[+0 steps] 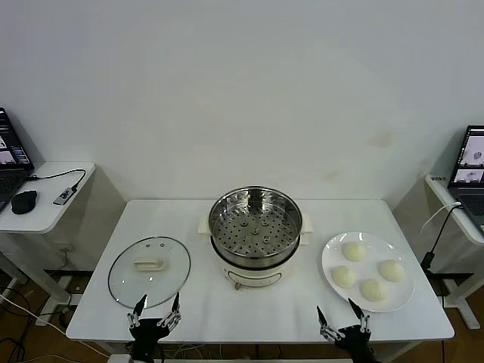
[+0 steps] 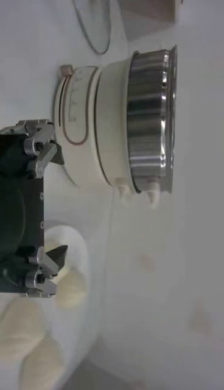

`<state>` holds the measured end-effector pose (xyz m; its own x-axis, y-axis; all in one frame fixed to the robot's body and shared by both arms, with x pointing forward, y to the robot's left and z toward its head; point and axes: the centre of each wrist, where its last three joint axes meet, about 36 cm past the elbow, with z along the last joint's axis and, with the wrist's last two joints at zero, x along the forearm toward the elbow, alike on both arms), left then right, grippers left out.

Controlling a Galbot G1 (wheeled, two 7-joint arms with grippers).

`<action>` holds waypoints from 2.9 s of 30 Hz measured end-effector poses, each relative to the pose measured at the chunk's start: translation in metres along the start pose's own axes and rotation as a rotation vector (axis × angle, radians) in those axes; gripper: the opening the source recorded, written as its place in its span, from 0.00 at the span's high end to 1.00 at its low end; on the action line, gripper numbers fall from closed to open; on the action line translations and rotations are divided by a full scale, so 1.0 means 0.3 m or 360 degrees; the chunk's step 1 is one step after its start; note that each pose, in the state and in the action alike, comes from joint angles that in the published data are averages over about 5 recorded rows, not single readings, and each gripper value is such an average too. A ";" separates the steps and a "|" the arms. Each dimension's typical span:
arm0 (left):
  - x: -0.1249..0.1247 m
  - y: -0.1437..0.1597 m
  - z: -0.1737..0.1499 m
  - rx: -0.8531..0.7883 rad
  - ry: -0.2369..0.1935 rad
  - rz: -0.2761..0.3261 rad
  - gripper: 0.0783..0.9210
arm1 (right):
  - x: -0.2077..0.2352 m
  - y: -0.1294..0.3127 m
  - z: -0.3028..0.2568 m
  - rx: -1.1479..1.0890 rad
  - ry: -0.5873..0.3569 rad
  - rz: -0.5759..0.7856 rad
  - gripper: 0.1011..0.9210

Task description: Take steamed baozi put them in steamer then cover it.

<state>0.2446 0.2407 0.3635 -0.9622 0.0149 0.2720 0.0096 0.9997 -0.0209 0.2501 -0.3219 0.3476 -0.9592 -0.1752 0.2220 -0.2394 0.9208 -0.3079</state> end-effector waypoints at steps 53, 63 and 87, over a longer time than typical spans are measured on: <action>-0.036 0.071 -0.046 -0.0186 0.0043 -0.0027 0.12 | -0.910 -0.837 -0.462 0.1639 0.0823 -0.1302 0.12; -0.030 0.085 -0.046 -0.0192 0.0049 -0.0046 0.12 | -1.053 -0.751 -0.434 0.1692 0.0922 -0.1394 0.12; -0.037 0.094 -0.055 -0.0202 0.0040 -0.0051 0.12 | -1.177 -0.685 -0.399 0.1733 0.1074 -0.1403 0.31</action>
<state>0.2600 0.2692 0.3757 -0.9554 -0.0180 0.2947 0.0151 0.9939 0.1096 0.6559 -0.4075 0.4433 -0.2900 -0.0466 0.9559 -0.9476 -0.1259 -0.2936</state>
